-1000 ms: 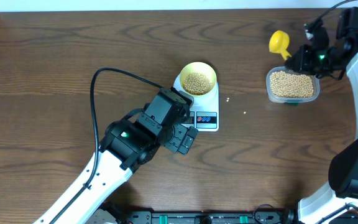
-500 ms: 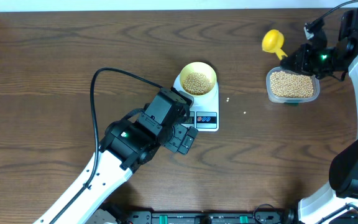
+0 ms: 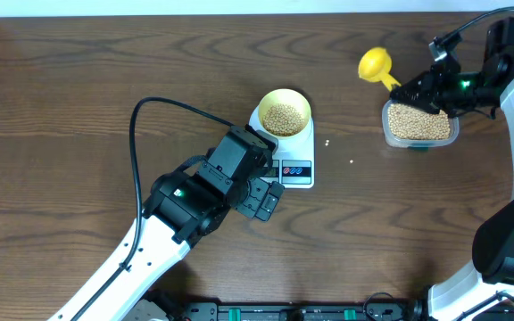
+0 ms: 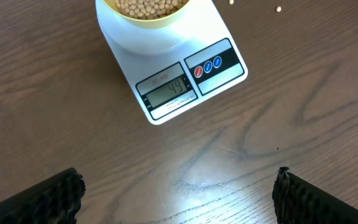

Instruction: Scoop item into bowl and weigh 50g on scale

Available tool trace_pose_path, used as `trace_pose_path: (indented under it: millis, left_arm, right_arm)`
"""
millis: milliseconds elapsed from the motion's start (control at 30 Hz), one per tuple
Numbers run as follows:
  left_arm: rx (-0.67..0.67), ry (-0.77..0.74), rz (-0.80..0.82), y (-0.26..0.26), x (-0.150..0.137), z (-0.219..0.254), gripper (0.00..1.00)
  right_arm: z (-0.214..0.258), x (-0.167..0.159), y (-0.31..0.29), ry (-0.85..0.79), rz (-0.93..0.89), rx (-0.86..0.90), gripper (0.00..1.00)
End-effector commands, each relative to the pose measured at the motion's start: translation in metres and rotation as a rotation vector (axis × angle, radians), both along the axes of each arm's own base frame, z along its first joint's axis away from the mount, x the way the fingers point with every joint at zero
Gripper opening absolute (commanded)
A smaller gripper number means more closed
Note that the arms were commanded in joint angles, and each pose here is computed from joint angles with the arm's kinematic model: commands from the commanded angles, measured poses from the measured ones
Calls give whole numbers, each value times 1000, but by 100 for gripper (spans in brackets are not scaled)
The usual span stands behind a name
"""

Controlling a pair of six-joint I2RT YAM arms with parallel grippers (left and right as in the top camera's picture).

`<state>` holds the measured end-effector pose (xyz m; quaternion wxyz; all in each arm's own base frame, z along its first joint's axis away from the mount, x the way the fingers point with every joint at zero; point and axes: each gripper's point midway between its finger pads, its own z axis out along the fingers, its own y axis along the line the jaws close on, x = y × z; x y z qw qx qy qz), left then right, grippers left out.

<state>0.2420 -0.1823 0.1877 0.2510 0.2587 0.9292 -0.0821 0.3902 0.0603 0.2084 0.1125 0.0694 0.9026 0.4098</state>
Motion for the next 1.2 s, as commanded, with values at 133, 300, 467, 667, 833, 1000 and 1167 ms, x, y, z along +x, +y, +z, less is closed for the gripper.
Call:
trace_pose_path:
  millis: [133, 300, 467, 667, 833, 1000, 1167]
  left_arm:
    - [-7, -19, -3, -1, 4, 8, 99]
    - [-7, -19, -3, -1, 4, 8, 99]
    - [-7, -19, -3, -1, 4, 8, 99]
    - [-7, -19, -4, -1, 3, 8, 99]
    - [-7, -19, -4, -1, 3, 8, 99]
    - [-7, -19, -3, -1, 4, 8, 99]
    - [-7, -19, -4, -1, 3, 8, 99]
  right_arm:
    - [-12, -32, -19, 143, -18, -174, 1]
    - [-22, -36, -35, 169, -35, -271, 1]
    - [-28, -30, -51, 151, -59, -350, 1]
    - [-36, -33, -70, 194, -106, -460, 1]
    - [-39, -33, -76, 206, -126, -496, 1]
    - [-40, -31, -85, 209, -158, -528, 1]
    - [-40, -30, -85, 209, -161, -527, 1]
